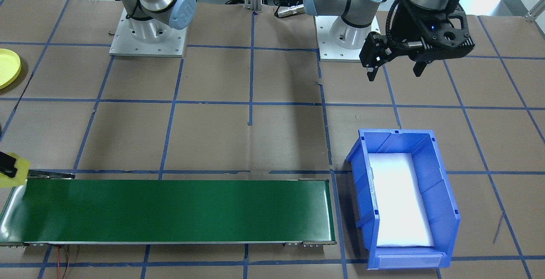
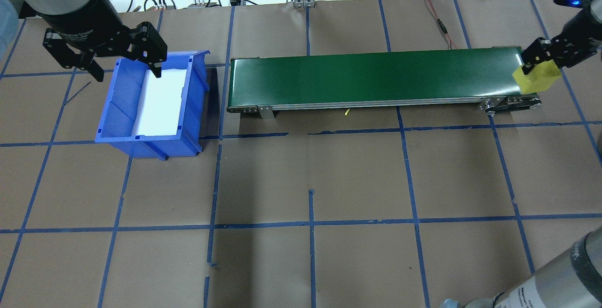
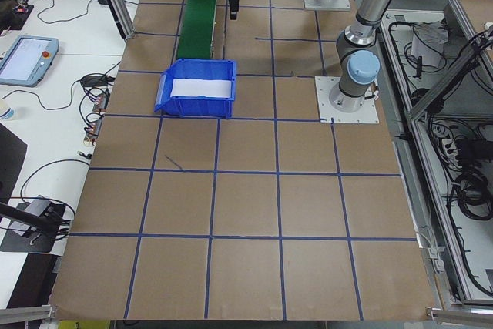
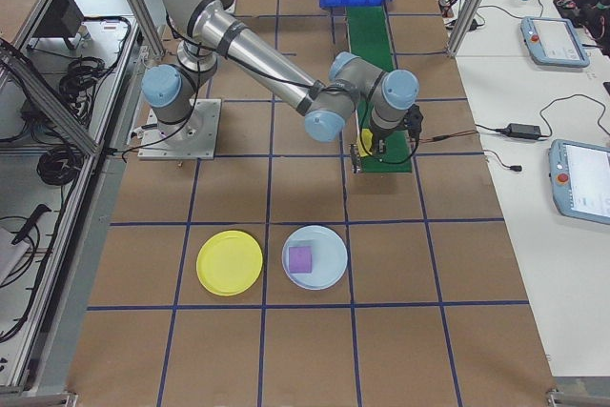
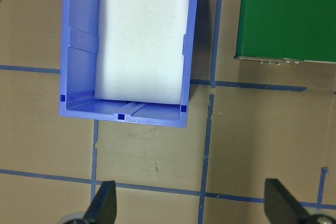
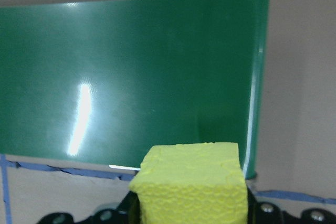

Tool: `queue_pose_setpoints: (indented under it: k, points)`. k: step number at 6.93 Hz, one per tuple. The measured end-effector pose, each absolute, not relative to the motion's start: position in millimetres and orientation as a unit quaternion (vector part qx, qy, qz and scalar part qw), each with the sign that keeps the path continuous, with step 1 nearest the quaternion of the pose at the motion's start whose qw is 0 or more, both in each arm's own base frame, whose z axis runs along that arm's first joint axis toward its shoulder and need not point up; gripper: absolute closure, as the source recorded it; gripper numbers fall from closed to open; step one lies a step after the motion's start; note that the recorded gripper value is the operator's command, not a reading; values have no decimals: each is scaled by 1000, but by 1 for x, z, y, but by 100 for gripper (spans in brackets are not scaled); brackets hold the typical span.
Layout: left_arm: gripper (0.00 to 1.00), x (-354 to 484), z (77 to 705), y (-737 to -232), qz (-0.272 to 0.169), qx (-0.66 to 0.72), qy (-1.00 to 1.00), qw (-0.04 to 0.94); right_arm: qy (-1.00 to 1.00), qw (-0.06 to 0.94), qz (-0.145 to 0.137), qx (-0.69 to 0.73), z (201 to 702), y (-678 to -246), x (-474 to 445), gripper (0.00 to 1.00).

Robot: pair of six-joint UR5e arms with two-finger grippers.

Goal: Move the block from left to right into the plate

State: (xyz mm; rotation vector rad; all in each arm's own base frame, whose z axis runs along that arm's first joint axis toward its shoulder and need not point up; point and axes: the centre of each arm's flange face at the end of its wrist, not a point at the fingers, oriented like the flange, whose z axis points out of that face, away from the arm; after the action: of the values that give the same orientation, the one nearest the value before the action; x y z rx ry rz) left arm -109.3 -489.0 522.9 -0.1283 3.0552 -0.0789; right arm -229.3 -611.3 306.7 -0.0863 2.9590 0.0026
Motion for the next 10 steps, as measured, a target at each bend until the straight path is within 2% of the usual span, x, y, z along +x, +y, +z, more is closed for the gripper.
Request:
queue_pose_setpoints:
  k: [1, 2, 4, 6, 7, 8, 9, 10]
  points:
    - [0, -109, 523, -489, -26, -42, 998, 41, 996, 81, 9, -45, 303, -580, -286, 61]
    - [0, -109, 524, -489, -26, -42, 998, 41, 995, 88, 15, -45, 288, -532, -350, 61]
    - [0, -109, 524, -489, -27, -42, 998, 41, 995, 88, 32, -13, 272, -411, -444, 62]
    - [0, -109, 524, -489, -27, -42, 998, 41, 994, 97, 45, 31, 264, -290, -491, 61]
    - [0, -109, 524, -489, -27, -42, 998, 41, 993, 100, 48, 42, 252, -254, -498, 61]
    - [0, -109, 524, -489, -27, -42, 998, 41, 993, 96, 47, 43, 235, -237, -500, 59]
    - [0, -109, 524, -489, -27, -42, 998, 41, 994, 92, 46, 42, 219, -231, -501, 35]
    - [0, -109, 523, -489, -26, -42, 998, 41, 994, 89, 45, 42, 207, -230, -502, 1]
